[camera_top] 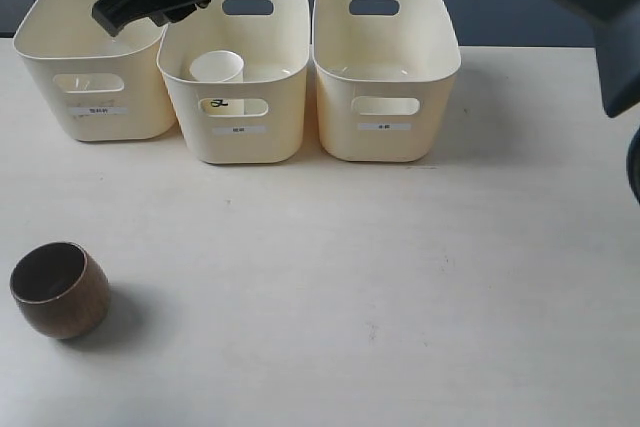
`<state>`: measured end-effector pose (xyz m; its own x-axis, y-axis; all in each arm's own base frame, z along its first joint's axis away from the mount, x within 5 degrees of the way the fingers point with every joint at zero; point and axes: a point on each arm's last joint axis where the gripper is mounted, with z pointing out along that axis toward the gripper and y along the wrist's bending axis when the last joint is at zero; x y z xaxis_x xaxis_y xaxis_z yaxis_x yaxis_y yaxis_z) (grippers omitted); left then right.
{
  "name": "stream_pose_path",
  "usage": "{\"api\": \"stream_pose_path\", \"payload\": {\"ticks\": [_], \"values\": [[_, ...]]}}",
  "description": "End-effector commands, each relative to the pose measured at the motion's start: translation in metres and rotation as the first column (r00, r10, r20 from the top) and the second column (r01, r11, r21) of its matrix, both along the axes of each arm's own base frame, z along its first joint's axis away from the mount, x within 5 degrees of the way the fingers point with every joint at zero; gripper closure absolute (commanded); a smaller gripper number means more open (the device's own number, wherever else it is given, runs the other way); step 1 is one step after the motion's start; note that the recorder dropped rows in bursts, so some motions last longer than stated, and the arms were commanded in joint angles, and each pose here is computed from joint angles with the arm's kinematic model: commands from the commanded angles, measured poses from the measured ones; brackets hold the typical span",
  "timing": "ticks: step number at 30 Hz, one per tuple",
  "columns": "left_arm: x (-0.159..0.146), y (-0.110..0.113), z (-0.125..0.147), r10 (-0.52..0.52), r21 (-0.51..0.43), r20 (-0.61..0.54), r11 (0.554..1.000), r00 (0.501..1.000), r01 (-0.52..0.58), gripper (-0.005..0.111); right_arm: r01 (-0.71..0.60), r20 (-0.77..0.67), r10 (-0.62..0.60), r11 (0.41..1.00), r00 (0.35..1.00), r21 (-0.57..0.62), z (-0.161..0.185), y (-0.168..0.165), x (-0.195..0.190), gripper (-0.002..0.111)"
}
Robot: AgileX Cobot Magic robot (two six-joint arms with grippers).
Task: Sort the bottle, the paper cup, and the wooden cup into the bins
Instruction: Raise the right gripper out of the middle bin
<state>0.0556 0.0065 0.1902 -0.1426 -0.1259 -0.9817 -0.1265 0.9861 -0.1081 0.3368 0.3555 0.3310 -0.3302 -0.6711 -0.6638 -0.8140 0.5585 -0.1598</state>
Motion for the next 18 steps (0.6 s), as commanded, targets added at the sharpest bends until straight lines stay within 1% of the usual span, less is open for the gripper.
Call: {"api": "stream_pose_path", "payload": {"ticks": [1,18], "values": [[-0.0004,-0.0002,0.002,-0.003,0.003,0.013,1.0,1.0,0.003,0.107,0.001,-0.012,-0.001,1.0,1.0,-0.008,0.0065,-0.0031,-0.0045,0.077],[-0.0004,-0.0002,0.002,-0.003,0.003,0.013,1.0,1.0,0.003,0.107,0.0,-0.016,-0.001,1.0,1.0,-0.014,0.0088,-0.0048,-0.0061,0.077]]}}
